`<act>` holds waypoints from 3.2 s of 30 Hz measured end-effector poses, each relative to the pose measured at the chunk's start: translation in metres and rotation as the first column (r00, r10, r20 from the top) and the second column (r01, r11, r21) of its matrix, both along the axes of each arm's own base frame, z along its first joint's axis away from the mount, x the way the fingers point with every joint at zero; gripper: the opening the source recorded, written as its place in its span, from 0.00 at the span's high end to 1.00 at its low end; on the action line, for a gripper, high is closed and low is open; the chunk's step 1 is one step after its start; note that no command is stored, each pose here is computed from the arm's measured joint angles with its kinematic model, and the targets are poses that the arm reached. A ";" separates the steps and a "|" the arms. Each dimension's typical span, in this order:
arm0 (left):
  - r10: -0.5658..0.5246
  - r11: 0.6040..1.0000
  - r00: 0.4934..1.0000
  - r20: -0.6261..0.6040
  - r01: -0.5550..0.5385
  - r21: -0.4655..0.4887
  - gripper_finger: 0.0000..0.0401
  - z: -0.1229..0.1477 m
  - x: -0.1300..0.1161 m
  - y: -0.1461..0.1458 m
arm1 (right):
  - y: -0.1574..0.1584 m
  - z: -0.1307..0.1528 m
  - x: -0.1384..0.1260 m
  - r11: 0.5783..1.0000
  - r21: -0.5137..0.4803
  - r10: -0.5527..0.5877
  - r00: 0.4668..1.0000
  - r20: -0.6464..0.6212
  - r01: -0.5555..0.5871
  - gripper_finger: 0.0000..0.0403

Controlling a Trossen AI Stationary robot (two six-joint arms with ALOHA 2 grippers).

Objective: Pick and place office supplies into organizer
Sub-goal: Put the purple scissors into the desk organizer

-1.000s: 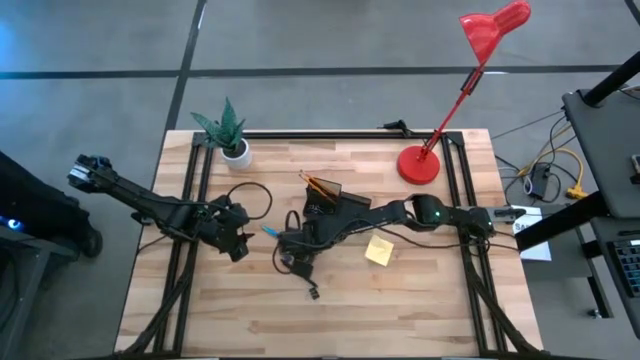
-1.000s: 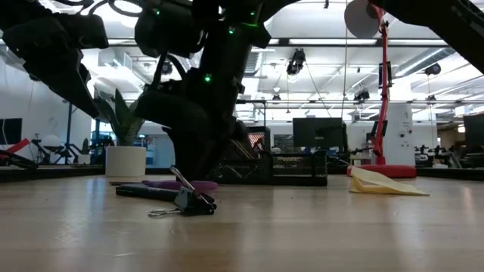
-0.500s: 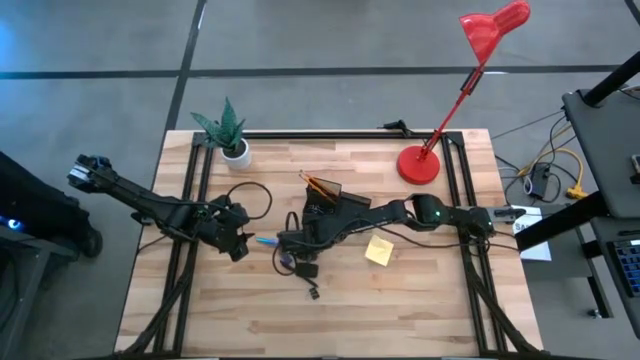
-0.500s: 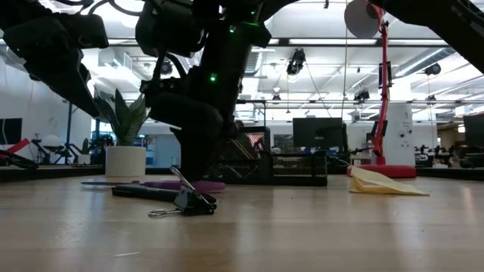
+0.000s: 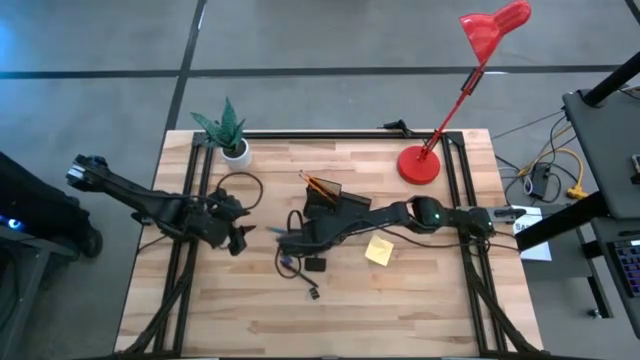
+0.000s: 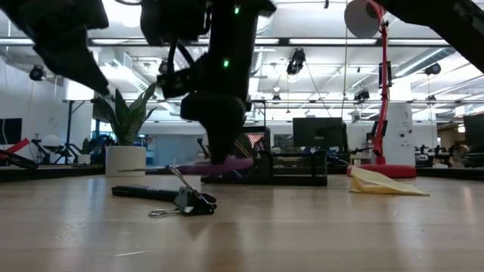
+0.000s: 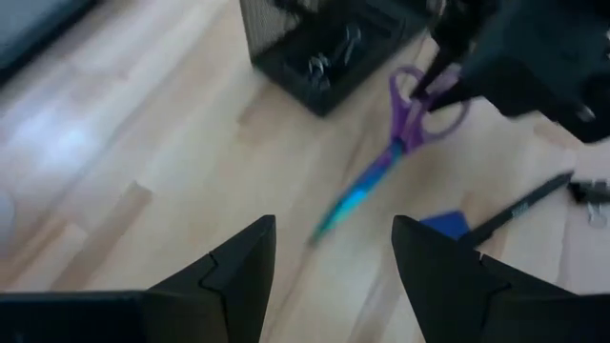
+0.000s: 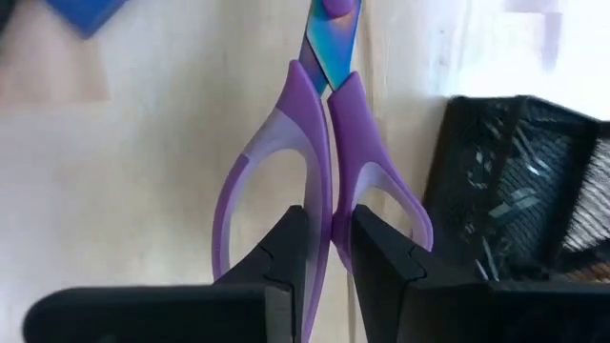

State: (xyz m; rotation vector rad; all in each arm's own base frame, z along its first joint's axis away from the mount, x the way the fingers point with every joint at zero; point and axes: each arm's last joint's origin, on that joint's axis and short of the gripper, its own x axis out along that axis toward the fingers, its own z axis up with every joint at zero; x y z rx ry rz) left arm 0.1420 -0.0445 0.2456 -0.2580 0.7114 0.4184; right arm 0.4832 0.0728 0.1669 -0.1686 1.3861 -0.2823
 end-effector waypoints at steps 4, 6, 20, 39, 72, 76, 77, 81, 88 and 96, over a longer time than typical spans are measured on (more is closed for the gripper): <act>0.014 1.000 0.999 0.046 -0.014 0.013 0.51 0.007 -0.004 0.003 | 0.011 0.016 -0.005 0.999 -0.027 0.022 0.999 -0.030 -0.023 0.88; 0.020 1.000 0.997 0.069 -0.021 0.011 0.51 0.010 -0.007 0.004 | 0.017 0.027 -0.011 0.999 -0.036 0.030 0.998 -0.060 -0.033 0.88; 0.017 0.999 0.991 0.134 -0.023 0.042 0.51 0.019 -0.018 0.010 | 0.050 0.090 -0.053 0.933 -0.031 -0.355 0.930 0.094 0.359 0.88; 0.030 0.999 0.984 0.177 -0.038 0.037 0.51 0.024 -0.027 0.014 | -0.002 0.189 -0.026 0.404 0.793 -0.908 0.303 0.289 0.456 0.88; 0.084 0.994 0.991 0.102 -0.091 0.068 0.51 0.014 -0.044 0.023 | 0.066 0.170 -0.093 0.313 0.591 -0.950 0.237 0.205 0.744 0.87; 0.084 0.994 0.990 0.112 -0.092 0.063 0.51 0.015 -0.045 0.023 | 0.056 0.169 -0.078 0.107 0.740 -0.983 -0.040 0.179 0.664 0.87; 0.085 0.994 0.990 0.115 -0.092 0.061 0.51 0.015 -0.046 0.023 | 0.056 0.166 -0.077 0.085 0.755 -0.979 -0.088 0.186 0.650 0.87; 0.096 0.994 0.986 0.136 -0.103 0.040 0.51 0.016 -0.050 0.025 | 0.060 0.147 -0.069 -0.044 0.831 -0.956 -0.263 0.126 0.555 0.86; 0.156 0.987 0.981 0.118 -0.158 0.004 0.51 0.013 -0.063 0.031 | 0.051 0.130 -0.029 -0.023 0.996 -0.899 -0.437 0.019 0.091 0.86; 0.152 0.988 0.982 0.113 -0.153 -0.002 0.51 0.015 -0.074 0.035 | 0.041 0.093 -0.030 0.140 0.918 -0.694 -0.698 -0.175 -0.370 0.86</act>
